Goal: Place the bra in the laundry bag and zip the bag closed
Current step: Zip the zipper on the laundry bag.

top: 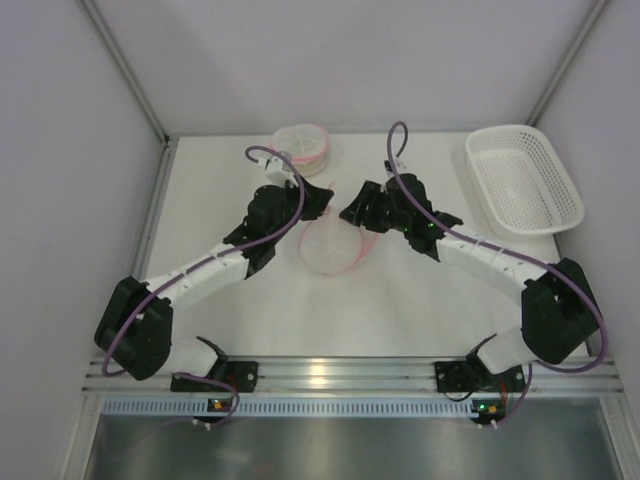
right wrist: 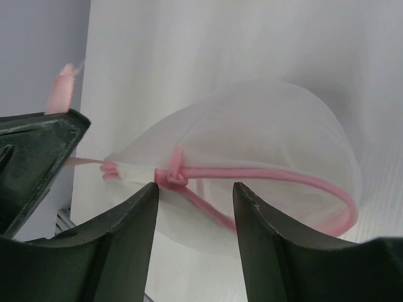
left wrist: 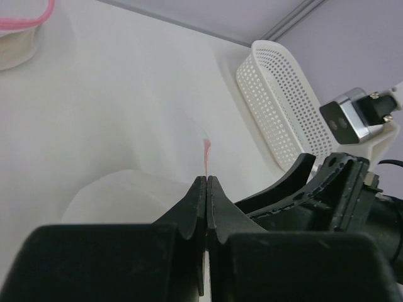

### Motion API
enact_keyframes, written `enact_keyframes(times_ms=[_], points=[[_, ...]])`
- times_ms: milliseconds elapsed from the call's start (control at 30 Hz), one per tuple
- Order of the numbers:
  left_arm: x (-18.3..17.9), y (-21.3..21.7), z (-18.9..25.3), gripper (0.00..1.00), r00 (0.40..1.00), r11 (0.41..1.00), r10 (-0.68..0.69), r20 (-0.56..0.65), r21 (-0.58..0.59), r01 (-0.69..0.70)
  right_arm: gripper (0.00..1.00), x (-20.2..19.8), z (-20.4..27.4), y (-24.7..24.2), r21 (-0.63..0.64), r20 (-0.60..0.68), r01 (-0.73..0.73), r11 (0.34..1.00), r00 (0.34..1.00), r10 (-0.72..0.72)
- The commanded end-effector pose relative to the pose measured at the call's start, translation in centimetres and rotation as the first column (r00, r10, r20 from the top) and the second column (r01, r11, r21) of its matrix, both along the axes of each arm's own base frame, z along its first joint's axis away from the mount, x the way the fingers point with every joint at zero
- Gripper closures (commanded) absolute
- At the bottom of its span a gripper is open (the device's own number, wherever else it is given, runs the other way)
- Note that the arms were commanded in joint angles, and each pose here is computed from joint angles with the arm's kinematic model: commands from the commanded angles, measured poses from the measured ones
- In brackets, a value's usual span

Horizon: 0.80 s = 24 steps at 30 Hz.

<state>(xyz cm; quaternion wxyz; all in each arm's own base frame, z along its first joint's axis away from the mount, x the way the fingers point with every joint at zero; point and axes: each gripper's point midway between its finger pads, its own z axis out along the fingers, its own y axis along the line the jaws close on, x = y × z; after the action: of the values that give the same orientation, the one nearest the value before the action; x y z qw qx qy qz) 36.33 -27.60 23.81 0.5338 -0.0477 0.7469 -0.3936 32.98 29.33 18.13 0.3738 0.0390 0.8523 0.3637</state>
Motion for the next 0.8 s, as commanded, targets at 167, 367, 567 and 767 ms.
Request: enact_keyframes(times_ms=[167,367,567,767], points=[[-0.2,0.4,4.4,1.0,0.991,0.998,0.003,0.132,-0.068,0.006,0.53,0.8,2.5,1.7,0.098,0.036,-0.017,0.995,0.999,0.013],[-0.4,0.5,4.0,1.0,0.992,0.998,0.003,0.127,-0.07,0.006,0.54,1.6,3.4,2.1,0.152,0.072,0.0,0.988,0.997,-0.011],[-0.5,0.6,4.2,1.0,0.991,0.997,0.004,0.133,-0.072,0.006,0.68,2.0,3.3,2.2,0.17,0.088,0.006,0.985,0.996,-0.021],[-0.5,0.8,4.4,1.0,0.99,0.998,0.014,0.141,-0.067,-0.005,0.68,1.6,3.2,2.7,0.168,0.079,-0.028,0.985,0.997,0.015]])
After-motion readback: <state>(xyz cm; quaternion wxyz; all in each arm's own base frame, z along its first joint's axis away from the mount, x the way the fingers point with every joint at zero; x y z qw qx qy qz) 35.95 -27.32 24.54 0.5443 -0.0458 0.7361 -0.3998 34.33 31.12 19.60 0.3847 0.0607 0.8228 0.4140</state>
